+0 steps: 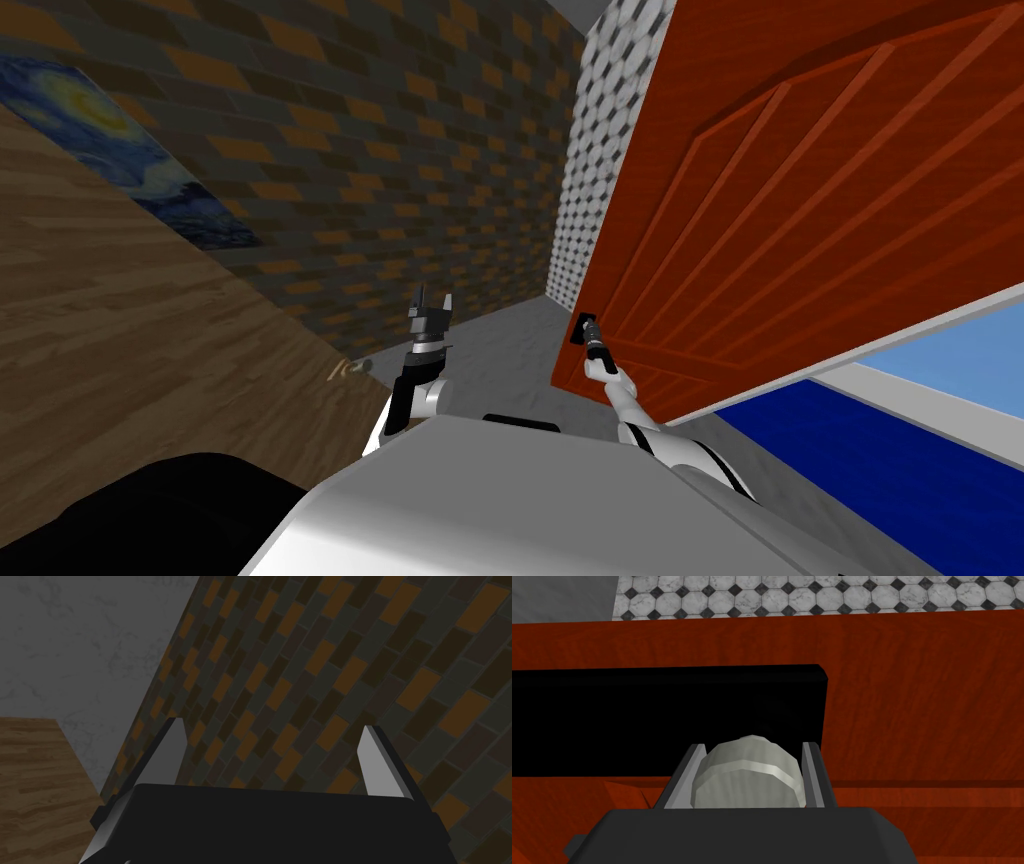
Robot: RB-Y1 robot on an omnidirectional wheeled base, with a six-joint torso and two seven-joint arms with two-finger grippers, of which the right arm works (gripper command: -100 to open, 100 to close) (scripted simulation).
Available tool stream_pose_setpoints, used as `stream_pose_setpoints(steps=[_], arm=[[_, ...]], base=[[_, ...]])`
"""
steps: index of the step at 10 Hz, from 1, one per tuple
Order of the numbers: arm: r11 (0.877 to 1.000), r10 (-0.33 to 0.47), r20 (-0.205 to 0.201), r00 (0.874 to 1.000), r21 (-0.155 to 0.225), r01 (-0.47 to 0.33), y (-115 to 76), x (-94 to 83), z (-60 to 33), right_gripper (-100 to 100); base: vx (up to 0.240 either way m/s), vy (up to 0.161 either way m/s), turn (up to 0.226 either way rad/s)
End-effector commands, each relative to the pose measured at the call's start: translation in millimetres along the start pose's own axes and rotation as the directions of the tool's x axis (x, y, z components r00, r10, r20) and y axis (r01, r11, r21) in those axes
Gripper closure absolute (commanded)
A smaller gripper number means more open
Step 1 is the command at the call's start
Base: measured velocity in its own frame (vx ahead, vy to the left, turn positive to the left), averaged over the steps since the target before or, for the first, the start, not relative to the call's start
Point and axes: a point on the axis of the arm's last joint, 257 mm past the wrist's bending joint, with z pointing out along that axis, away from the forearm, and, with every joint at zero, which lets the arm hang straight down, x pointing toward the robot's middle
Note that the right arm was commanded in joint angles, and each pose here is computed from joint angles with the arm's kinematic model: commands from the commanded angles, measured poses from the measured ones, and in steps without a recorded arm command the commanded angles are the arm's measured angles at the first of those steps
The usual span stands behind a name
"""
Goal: Push the door open
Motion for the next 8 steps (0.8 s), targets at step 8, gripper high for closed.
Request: stream_pose_setpoints(steps=[8], arm=[[1.000, 0.000, 0.103, 0.995, -0.008, 0.001, 3.0, -57.6, -3.6, 100]], base=[[0.184, 0.077, -0.061]])
